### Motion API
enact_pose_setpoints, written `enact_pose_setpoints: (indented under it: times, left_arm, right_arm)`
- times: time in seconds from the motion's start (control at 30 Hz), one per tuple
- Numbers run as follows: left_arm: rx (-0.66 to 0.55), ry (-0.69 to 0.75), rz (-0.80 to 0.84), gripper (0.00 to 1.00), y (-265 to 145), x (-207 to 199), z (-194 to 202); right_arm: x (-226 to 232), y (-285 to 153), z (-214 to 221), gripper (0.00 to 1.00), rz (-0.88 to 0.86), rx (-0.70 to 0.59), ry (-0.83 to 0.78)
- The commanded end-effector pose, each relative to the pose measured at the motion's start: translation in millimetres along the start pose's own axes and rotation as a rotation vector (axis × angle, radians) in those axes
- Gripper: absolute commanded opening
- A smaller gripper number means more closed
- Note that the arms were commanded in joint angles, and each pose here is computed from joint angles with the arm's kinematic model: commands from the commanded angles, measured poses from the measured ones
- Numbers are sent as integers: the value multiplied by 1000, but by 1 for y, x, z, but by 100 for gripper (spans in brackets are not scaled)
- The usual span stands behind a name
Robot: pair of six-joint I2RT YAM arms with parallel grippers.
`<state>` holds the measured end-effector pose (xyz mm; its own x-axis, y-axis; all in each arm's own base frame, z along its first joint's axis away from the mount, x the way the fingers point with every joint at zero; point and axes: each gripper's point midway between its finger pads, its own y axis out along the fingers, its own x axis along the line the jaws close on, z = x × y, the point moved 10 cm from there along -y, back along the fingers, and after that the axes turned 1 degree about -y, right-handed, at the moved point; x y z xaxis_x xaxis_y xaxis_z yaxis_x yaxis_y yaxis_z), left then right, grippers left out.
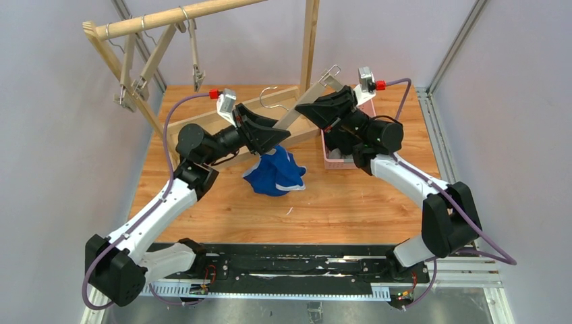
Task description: Remove the underwear clipped to the hanger
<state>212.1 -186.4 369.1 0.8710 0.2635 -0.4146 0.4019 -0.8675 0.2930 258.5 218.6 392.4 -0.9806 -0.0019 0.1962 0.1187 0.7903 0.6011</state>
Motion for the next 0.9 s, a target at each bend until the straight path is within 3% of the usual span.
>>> enact_pose_setpoints:
  times: [0.0, 0.07, 0.3, 0.87]
  left_arm:
    - [-23, 52, 38, 61, -7, -13, -4]
    - [-21, 84, 28, 68, -11, -16, -6]
    - [27, 179, -64, 74, -28, -22, -8]
    - [81, 155, -84, 76, -43, -19, 12]
  right_arm:
    - [19, 5, -12, 1, -78, -18, -89]
    - [22, 4, -13, 0, -87, -13, -97]
    - [31, 0, -17, 1, -81, -10, -124]
    - [42, -1, -25, 1, -90, -23, -148]
